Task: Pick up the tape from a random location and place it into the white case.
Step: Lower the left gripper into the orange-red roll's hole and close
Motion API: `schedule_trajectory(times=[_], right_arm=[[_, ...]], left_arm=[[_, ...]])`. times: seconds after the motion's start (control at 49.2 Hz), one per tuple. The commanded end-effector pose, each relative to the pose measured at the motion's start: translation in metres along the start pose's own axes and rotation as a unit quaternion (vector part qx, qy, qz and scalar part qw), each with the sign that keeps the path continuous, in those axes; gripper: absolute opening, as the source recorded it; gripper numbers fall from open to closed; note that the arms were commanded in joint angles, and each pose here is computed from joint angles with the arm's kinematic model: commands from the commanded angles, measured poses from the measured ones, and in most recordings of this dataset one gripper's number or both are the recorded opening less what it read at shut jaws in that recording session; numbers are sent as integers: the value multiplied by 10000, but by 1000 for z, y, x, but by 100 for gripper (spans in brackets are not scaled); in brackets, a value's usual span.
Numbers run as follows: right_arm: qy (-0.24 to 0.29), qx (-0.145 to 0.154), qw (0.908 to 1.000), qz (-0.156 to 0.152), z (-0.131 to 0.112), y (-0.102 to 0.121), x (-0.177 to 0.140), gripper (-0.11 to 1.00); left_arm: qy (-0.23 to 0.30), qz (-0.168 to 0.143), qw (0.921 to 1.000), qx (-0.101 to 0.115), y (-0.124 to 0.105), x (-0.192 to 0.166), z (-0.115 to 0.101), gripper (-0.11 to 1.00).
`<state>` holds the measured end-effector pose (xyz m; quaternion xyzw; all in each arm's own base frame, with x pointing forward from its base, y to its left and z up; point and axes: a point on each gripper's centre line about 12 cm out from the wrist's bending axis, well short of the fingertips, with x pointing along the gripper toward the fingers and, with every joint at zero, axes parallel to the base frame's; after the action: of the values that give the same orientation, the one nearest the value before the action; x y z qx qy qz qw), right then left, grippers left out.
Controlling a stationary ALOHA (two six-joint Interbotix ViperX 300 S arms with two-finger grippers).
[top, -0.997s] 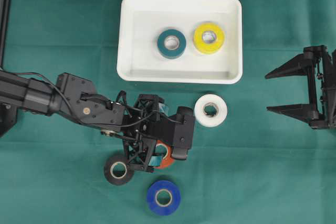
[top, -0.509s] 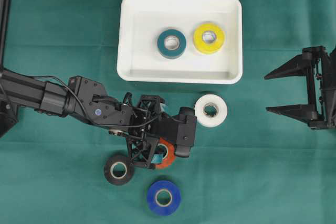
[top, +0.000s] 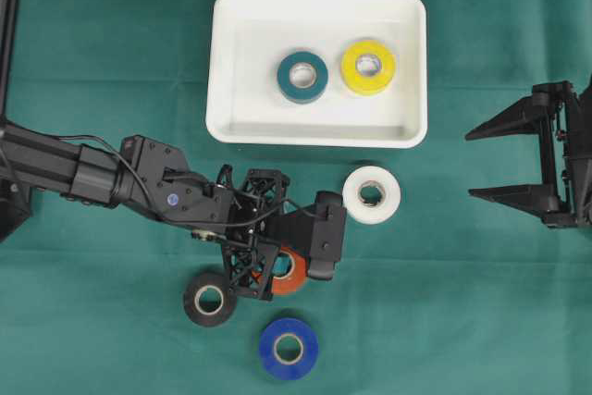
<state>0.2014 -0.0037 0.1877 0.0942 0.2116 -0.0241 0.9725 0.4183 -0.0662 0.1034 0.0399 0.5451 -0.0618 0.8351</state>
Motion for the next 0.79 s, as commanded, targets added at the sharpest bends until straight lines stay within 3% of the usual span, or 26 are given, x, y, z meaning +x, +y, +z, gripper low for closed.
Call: schedule_trajectory(times=[0.0,0.773], right_arm=[[-147,-18,9999,38,11,2,1,86],[-134,-18,9999,31,11,2,1,86]], left_arm=[[-169,5,9999,-24,1,-10,9,22],[-215,-10,9998,-60,0,-19,15,22]])
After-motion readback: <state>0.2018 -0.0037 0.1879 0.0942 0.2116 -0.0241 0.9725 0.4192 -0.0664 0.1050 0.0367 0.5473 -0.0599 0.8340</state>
